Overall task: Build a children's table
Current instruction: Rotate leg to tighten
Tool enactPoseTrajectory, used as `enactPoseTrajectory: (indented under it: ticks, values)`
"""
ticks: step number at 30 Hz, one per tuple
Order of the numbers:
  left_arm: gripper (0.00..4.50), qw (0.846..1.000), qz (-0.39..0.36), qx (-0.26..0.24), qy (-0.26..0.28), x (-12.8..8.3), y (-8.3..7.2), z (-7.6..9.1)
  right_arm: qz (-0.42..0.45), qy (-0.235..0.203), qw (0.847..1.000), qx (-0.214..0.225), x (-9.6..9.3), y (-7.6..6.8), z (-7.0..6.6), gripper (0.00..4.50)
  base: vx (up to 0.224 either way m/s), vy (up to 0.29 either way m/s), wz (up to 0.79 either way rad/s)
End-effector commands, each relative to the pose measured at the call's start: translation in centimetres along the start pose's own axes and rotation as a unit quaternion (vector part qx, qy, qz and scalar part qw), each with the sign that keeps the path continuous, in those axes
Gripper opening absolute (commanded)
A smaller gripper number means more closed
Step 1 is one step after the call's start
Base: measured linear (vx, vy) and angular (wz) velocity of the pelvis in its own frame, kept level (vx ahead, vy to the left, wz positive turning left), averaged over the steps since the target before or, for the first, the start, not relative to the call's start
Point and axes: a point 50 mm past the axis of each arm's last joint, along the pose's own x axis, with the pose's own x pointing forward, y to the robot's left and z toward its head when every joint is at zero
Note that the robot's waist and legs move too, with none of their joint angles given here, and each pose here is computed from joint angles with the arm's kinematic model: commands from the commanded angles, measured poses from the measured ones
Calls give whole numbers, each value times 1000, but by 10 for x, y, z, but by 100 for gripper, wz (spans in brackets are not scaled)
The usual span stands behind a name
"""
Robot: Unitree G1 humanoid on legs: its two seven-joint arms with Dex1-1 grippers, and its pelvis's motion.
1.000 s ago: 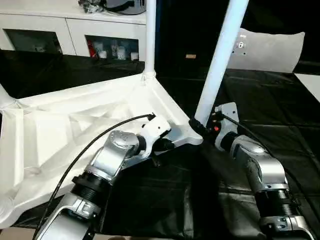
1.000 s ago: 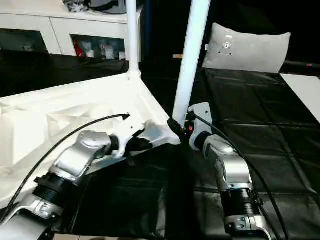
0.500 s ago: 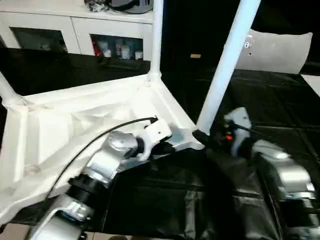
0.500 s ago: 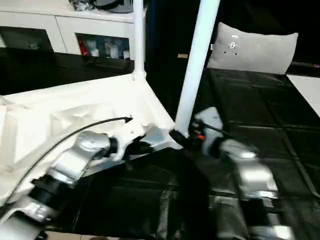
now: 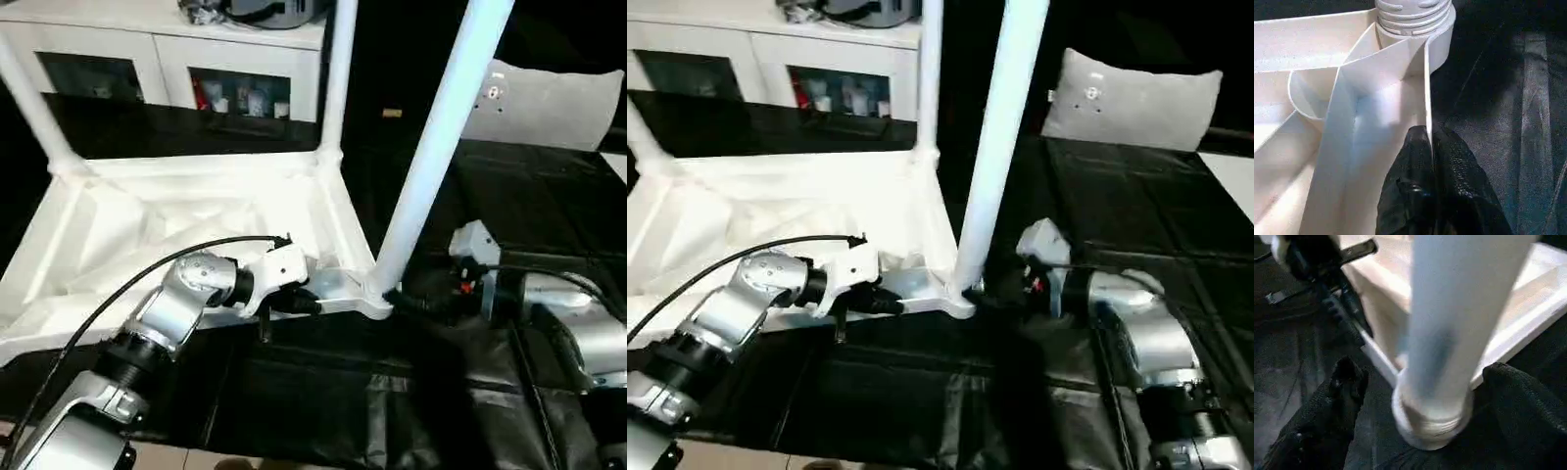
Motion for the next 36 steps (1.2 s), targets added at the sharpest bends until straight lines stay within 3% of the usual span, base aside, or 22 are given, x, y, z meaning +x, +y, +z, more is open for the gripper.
enactPoseTrajectory:
  ticks: [1,4,14,15,22,29,36]
  values:
    - [53,1000,-11,-15,7,5,-2,-5,7,-7,1000,-15,-2,1,3,421,0,0,0]
    - [97,1000,-13,-18,17,8,-2,-8,13,-8,1000,-13,-2,2,2,421,0,0,0]
    - [97,998,-34,-56,18,11,-3,-11,27,-4,1000,-7,-3,3,-3,421,0,0,0]
    - [68,998,-35,-57,18,11,-3,-12,27,-3,1000,-7,-4,3,-3,421,0,0,0]
    - [12,996,-29,-70,46,7,-1,-18,21,3,1000,-17,-5,-2,-3,421,0,0,0]
    - [5,996,-81,-27,22,3,-9,-10,12,-12,1000,-16,3,-12,-3,421,0,0,0]
    - [0,992,-122,-3,17,1,-18,-4,97,-15,995,2,5,-5,-1,360,0,0,0]
